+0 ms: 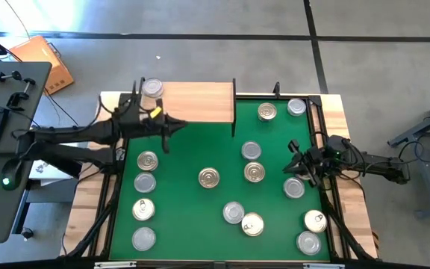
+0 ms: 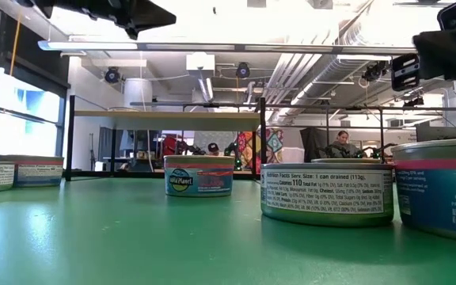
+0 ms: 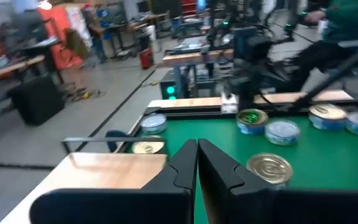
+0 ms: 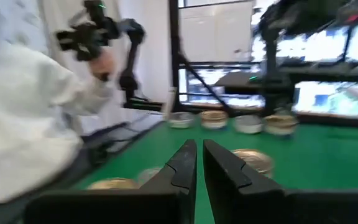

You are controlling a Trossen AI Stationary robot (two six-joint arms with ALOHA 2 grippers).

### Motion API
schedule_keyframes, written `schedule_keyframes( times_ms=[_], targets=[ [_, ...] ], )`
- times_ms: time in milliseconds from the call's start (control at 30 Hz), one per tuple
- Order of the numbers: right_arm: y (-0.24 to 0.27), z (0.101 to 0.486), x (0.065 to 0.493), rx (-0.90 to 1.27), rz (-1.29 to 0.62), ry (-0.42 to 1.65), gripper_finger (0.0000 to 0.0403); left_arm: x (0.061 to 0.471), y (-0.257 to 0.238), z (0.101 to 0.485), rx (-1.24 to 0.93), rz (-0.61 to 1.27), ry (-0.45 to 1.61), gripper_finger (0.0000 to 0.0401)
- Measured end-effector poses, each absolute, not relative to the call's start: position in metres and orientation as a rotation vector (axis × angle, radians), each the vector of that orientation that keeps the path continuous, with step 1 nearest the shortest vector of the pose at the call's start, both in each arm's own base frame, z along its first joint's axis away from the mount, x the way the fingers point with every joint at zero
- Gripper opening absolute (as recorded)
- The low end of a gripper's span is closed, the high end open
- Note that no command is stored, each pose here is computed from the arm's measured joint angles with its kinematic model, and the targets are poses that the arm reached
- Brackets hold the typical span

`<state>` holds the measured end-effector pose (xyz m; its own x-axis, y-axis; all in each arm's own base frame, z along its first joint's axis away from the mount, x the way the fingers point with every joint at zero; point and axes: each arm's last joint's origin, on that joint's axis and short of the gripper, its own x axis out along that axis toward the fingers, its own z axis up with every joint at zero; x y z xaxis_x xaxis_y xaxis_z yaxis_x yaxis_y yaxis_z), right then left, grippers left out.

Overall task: Stack canned seafood by type on shelf
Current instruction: Put the blue-pink tuna can on the shelf

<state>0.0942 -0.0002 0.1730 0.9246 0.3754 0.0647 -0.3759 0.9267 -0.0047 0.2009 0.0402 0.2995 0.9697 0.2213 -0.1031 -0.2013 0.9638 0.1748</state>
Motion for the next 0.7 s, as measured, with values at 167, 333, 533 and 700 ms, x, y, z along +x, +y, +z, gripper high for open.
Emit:
schedule_keyframes(
  times_ms=[167, 333, 533, 700],
  targets=[
    [-0.005, 0.174, 0.096, -0.005, 0.201, -0.083, 0.0020, 0.208, 0.038, 0.296, 0.228, 0.207, 0.064, 0.0005],
    [-0.009, 0.173, 0.096, 0.013, 0.091, -0.069, 0.0020, 0.216, 0.043, 0.298, 0.259, 0.233, -0.002, 0.0005],
    [-0.009, 0.173, 0.096, 0.083, 0.069, -0.063, 0.0020, 0.223, 0.054, 0.290, 0.369, 0.336, 0.049, 0.0005],
    [-0.013, 0.180, 0.096, 0.216, -0.060, -0.150, 0.0020, 0.228, 0.061, 0.284, 0.369, 0.409, 0.081, 0.0005]
  ],
)
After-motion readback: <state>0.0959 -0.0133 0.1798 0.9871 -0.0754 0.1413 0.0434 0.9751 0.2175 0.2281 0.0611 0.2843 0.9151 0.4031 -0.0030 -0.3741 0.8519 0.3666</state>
